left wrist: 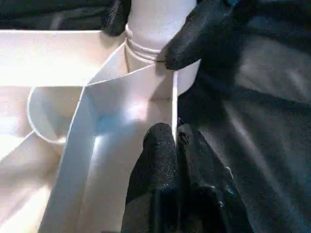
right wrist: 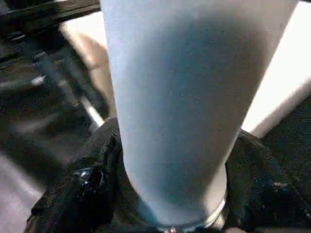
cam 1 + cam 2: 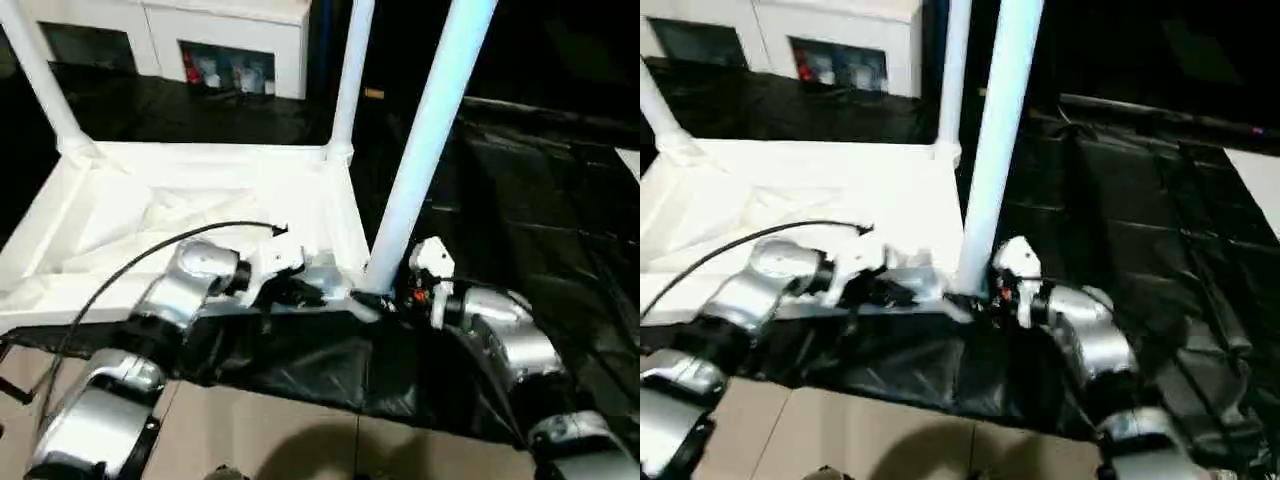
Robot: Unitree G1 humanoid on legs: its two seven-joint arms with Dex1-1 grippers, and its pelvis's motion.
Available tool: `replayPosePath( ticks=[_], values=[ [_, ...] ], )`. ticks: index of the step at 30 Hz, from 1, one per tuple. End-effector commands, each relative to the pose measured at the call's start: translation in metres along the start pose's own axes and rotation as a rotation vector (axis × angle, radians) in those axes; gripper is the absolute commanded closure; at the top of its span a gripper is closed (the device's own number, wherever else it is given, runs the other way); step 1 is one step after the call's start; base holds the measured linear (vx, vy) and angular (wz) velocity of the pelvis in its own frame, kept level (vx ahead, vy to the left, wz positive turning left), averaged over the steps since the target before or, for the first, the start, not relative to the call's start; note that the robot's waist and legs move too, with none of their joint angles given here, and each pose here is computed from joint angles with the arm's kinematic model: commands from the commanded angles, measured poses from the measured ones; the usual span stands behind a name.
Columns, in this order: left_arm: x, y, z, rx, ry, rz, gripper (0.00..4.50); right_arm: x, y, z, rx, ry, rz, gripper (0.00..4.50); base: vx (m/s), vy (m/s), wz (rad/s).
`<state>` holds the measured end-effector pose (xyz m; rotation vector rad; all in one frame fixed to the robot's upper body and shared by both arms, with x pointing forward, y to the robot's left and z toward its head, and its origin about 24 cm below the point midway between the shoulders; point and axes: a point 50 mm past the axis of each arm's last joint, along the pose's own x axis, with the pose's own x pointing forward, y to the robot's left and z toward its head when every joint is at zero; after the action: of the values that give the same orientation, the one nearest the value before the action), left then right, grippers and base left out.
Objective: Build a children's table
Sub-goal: Rotate leg to tighten
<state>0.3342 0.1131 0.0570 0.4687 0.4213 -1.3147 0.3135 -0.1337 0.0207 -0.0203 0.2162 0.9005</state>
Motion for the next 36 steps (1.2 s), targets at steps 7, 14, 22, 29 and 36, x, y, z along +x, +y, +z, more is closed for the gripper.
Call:
replayPosePath(
  ticks=[7, 14, 22, 29, 36],
  values=[
    [0.055, -0.015, 0.016, -0.038, 0.009, 0.091, 4.5, 0.045, 0.014, -0.002, 0.152, -0.019, -0.374, 1.85, -0.015, 0.002, 0.0],
    [0.06, -0.014, 0.016, -0.022, 0.037, 0.125, 4.5, 0.068, 0.025, 0.019, 0.065, -0.069, -0.429, 1.51, 0.0, 0.0, 0.0],
    [0.032, -0.01, -0.001, 0.015, 0.042, 0.085, 4.5, 0.035, 0.001, 0.016, -0.01, -0.082, -0.318, 0.67, 0.0, 0.0, 0.0],
    [0.007, -0.014, -0.012, 0.082, 0.061, -0.05, 4.5, 0.014, -0.001, 0.019, -0.111, -0.045, -0.005, 0.67, 0.023, -0.015, 0.02],
    [-0.009, -0.019, -0.016, 0.13, 0.053, -0.154, 4.5, 0.0, 0.002, 0.017, -0.13, 0.046, 0.256, 0.93, 0.016, -0.007, 0.0]
  ],
)
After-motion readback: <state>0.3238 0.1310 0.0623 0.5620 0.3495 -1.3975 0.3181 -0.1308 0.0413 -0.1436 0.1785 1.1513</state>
